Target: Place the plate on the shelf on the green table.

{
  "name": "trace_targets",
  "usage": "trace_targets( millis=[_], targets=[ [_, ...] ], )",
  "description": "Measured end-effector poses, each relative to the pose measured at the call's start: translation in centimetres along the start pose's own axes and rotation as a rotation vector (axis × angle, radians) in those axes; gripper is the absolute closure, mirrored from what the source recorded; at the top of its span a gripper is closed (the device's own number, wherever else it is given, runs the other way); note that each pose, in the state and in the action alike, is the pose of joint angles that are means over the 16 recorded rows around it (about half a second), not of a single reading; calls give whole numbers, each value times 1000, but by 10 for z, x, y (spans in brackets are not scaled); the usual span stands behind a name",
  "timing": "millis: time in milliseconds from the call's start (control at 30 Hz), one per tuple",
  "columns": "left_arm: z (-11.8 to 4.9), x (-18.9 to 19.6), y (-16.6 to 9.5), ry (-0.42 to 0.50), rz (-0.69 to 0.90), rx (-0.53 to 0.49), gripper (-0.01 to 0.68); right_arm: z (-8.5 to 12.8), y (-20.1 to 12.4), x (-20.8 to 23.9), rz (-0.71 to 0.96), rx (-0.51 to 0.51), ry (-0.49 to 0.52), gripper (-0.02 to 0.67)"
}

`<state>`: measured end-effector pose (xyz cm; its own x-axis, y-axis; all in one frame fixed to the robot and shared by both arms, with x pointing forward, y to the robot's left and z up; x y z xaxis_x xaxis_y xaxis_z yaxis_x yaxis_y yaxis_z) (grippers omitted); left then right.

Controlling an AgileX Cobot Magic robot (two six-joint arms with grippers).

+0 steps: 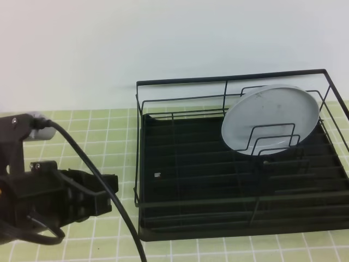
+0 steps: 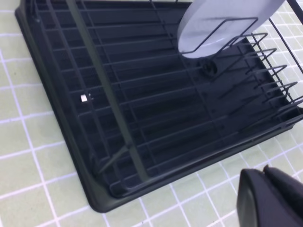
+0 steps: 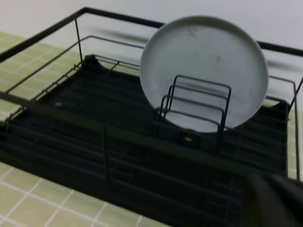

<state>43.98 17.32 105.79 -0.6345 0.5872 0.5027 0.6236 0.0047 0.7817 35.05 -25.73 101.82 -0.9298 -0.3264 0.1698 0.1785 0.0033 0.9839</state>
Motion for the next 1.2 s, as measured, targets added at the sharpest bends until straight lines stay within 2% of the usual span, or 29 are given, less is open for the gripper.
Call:
trace_targets(
  millis=[133,300,433,567,733,867,1033,1200],
  targets=[
    [0,1,0,2,-2,-12,675,0,-7,-1,29,-1,4,651],
    [7,12,5,48,-60,-95,675,1,-13,-2,58,-5,11,651],
    [22,30,7,138,-175,-150,675,2,-16,-2,72,-7,15,651],
    [40,55,-2,264,-310,-199,675,2,-18,-2,81,-10,18,651],
    [63,84,-35,441,-459,-251,675,2,-18,-2,86,-11,20,651],
    [76,93,-72,538,-525,-270,675,2,-18,-2,86,-11,20,651],
    [82,89,-110,581,-514,-331,675,3,-19,-2,86,-11,21,651],
    [85,80,-132,572,-463,-359,675,3,-19,-2,92,-12,22,651]
  ],
)
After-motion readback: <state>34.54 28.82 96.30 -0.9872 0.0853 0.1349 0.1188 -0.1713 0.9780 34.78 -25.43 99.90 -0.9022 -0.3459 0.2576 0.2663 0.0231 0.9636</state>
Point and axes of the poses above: a point on each arm's last joint axis where the gripper is mounted, x pointing back along that axis away from the gripper, z along the wrist's bending axis when the last joint is at zero, y = z × x, the point moved 5 cm from there along -x, pointing out along that axis toward the gripper, and after that the axes turned 9 degrees about -x, right-handed, at the moved point
